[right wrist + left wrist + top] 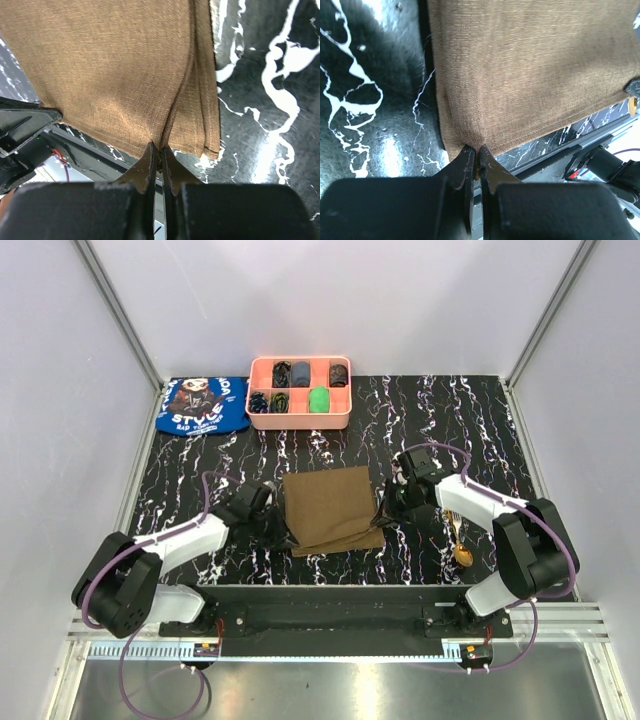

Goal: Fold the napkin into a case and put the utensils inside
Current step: Smooth out the square-folded napkin at the center of the board, then pick up the top corner of the square-folded napkin from the center of the board.

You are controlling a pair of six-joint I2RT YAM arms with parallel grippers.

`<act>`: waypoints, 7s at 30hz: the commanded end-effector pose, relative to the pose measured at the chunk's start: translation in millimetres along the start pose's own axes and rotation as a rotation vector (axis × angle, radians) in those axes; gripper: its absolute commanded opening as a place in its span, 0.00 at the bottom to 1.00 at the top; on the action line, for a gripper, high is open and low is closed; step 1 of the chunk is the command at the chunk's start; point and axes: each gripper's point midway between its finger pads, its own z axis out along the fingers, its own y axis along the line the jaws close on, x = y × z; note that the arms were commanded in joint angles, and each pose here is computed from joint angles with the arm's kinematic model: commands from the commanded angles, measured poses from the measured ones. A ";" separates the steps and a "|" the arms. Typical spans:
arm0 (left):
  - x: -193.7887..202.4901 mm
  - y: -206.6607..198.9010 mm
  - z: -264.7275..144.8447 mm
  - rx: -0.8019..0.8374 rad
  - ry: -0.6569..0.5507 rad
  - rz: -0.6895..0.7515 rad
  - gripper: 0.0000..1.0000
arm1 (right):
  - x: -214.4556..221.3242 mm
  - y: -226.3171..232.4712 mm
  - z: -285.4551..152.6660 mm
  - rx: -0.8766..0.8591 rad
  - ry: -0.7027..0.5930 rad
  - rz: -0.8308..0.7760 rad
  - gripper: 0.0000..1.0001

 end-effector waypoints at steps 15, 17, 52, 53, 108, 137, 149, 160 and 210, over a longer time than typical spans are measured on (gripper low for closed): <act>10.7 -2.8 -14.9 0.041 -0.034 0.026 0.49 | 5.2 -44.0 5.4 0.185 -0.016 -0.057 0.12; 3.9 -1.5 -28.1 0.012 -0.065 0.047 0.54 | 7.2 -44.0 3.4 0.184 -0.011 -0.054 0.18; 9.8 -33.9 -1.2 0.137 0.044 0.085 0.42 | -8.1 15.4 -25.2 -0.021 -0.084 -0.024 0.24; 3.1 -43.8 -6.8 0.154 0.022 0.092 0.43 | -10.0 17.9 -20.3 -0.042 -0.082 -0.025 0.24; -154.7 -43.6 3.2 0.083 -0.176 0.035 0.26 | 83.7 147.9 86.7 -0.406 0.188 -0.174 0.13; -160.9 3.7 28.8 -0.084 -0.173 -0.034 0.24 | 124.6 125.5 109.1 -0.357 0.253 -0.164 0.14; -170.8 -18.8 5.1 -0.034 -0.232 -0.009 0.27 | 112.7 140.5 75.3 -0.323 0.176 -0.266 0.16; -132.7 -44.1 -43.3 0.064 -0.237 0.072 0.37 | 85.7 110.8 44.2 -0.082 0.047 -0.448 0.36; 36.7 -83.9 20.0 0.053 -0.004 0.297 0.31 | -11.1 -48.1 -9.1 0.299 -0.199 -0.034 0.30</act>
